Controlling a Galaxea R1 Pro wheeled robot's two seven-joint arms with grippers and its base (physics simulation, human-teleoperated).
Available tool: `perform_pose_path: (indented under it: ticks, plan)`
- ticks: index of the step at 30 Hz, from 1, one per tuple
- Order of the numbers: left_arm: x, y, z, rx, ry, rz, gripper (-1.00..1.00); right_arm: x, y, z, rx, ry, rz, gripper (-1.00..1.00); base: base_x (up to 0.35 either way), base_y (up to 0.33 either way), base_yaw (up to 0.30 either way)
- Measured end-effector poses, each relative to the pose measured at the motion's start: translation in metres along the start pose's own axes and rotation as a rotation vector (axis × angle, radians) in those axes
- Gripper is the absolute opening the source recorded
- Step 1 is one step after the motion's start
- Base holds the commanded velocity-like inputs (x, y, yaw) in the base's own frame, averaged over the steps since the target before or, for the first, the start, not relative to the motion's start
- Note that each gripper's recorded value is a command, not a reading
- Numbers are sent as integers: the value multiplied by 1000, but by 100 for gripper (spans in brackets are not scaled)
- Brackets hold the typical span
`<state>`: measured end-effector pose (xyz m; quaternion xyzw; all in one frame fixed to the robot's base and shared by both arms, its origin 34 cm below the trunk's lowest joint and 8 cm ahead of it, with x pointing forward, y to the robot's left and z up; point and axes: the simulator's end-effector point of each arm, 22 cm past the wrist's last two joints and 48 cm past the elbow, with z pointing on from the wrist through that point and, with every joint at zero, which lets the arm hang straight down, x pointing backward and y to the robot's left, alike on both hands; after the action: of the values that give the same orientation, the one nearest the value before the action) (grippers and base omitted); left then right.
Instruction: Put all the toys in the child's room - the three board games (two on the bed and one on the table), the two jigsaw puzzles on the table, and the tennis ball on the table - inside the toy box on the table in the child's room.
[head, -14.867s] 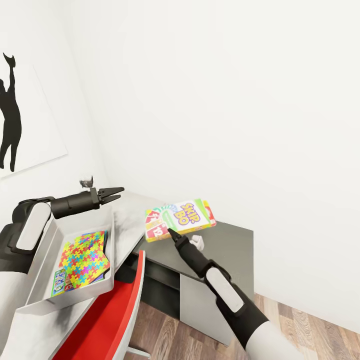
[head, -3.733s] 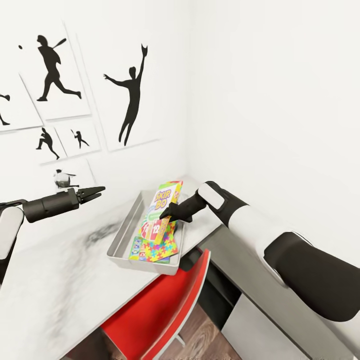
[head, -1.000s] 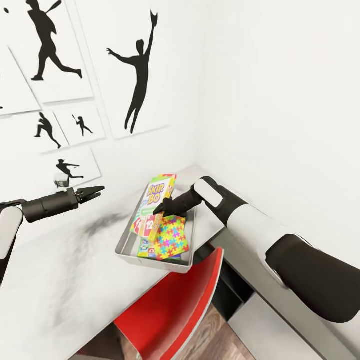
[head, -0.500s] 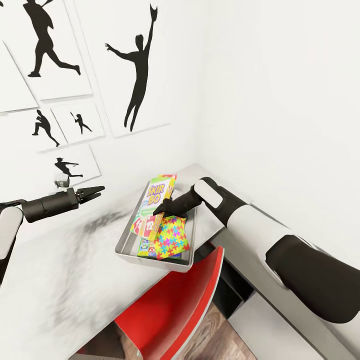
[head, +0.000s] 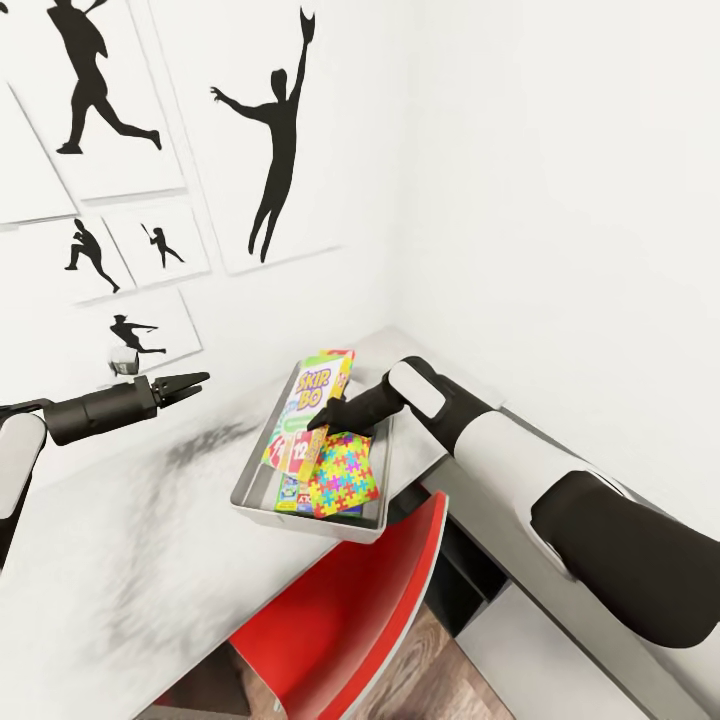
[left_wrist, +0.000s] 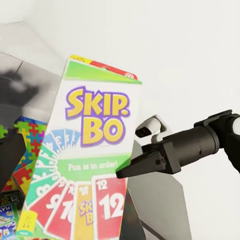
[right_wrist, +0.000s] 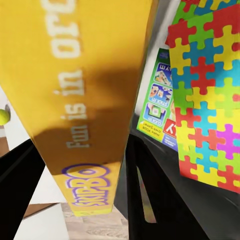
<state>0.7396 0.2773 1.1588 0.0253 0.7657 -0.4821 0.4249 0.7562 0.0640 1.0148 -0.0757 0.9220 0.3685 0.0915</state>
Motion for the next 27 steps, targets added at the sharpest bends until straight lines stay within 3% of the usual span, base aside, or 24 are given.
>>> perform_pose_path:
  ticks: [3,5,9,27]
  plan:
    - [0,0,0,-1,0,0,100,3,-5,1,10,9,9,-100,0,0,0]
    - [0,0,0,-1,0,0,100,12,-31,5,56,35,50,-100,0,0,0]
    - [0,0,0,-2,1,1,100,21,-51,7,73,56,117,-100,0,0,0]
    - [1,0,1,0,1,1,100,22,-54,7,75,59,131,-100,0,0,0]
